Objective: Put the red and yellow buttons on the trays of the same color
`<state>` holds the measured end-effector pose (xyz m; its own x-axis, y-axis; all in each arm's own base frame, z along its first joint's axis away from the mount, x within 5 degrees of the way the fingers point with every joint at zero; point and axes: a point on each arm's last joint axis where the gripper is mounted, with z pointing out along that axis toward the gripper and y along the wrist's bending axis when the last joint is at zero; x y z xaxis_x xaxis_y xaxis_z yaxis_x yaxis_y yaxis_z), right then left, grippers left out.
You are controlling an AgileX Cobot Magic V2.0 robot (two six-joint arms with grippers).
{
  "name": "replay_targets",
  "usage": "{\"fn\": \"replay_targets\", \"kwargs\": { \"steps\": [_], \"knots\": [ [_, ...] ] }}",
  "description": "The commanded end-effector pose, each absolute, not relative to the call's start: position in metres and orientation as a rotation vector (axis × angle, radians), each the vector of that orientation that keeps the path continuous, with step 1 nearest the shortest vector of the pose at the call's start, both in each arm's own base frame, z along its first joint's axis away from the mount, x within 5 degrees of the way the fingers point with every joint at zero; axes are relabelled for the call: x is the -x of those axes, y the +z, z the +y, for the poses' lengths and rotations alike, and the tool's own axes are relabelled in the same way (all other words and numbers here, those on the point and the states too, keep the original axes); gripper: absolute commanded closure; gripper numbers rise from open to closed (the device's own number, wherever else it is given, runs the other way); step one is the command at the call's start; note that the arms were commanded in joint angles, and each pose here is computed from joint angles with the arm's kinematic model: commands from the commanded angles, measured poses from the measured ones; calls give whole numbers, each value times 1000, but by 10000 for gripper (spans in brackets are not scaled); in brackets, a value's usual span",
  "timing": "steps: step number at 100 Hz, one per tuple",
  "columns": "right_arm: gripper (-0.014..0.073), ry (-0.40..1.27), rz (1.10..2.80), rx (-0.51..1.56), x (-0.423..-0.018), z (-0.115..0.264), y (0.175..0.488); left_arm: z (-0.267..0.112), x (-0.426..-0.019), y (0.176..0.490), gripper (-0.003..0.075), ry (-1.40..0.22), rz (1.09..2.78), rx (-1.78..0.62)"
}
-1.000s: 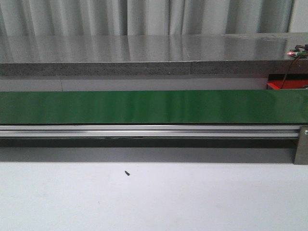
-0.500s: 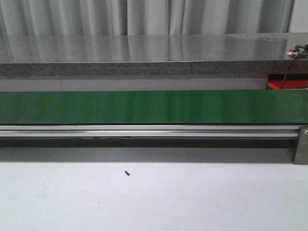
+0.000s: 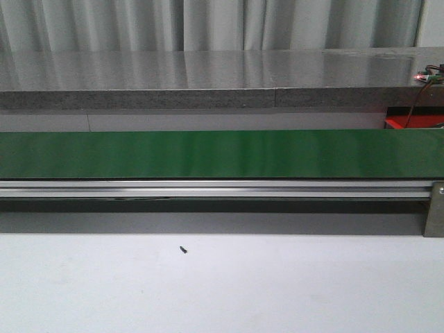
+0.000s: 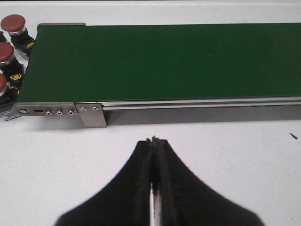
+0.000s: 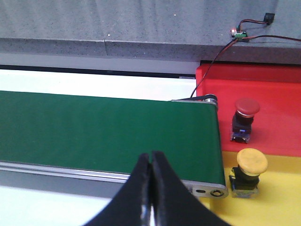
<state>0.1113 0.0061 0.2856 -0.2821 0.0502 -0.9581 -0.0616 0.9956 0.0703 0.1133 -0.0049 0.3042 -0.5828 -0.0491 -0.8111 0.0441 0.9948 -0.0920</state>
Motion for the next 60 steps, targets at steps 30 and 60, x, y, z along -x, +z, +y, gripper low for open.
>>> {"fn": "replay_targets", "kwargs": {
  "steps": [30,60],
  "knots": [
    [717,85,1752,-20,-113,3,301,25,-136,336,740,-14,2062,282],
    [717,86,1752,-21,-113,3,301,66,-165,337,740,104,2105,471]
  ]
}}
